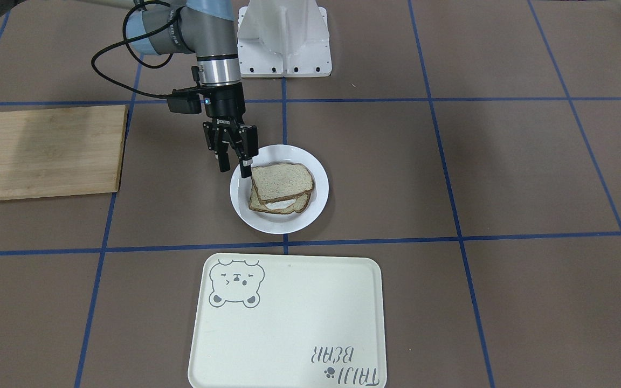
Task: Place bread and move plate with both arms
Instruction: 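Open the right gripper and withdraw the right arm away from the plate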
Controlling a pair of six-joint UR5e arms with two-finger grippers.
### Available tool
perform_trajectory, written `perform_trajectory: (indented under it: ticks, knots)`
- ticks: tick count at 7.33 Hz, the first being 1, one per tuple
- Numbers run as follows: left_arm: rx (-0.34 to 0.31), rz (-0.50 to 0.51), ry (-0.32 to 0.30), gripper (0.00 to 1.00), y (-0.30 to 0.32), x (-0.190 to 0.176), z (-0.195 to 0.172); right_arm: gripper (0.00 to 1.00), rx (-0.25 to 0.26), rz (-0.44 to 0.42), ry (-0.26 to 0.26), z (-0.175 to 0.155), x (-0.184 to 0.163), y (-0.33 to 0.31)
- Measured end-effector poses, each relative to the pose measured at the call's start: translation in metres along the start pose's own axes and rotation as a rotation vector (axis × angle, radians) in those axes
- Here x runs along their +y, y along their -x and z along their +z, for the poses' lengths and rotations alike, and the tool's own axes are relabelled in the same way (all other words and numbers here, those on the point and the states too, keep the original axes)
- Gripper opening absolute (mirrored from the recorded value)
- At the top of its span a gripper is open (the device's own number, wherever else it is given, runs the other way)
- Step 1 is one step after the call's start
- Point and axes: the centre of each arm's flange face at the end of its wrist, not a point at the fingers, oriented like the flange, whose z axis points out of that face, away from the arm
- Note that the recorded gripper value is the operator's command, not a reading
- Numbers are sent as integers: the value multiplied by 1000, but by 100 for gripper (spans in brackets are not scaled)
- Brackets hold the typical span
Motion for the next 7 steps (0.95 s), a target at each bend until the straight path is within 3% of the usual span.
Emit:
perform_trajectory:
  ticks: [2, 4, 6, 7]
  knots:
    - [-1, -42, -21, 100, -5, -4, -5, 100, 108, -196, 71, 18, -102, 14]
    - [21, -141, -99, 100, -22, -15, -8, 100, 190, -427, 183, 35, -220, -1]
    - [136, -267, -168, 100, -80, -34, 13, 100, 242, -663, 321, 47, -359, -57]
    - [225, -331, -188, 100, -128, -42, 33, 100, 246, -769, 392, 48, -435, -99]
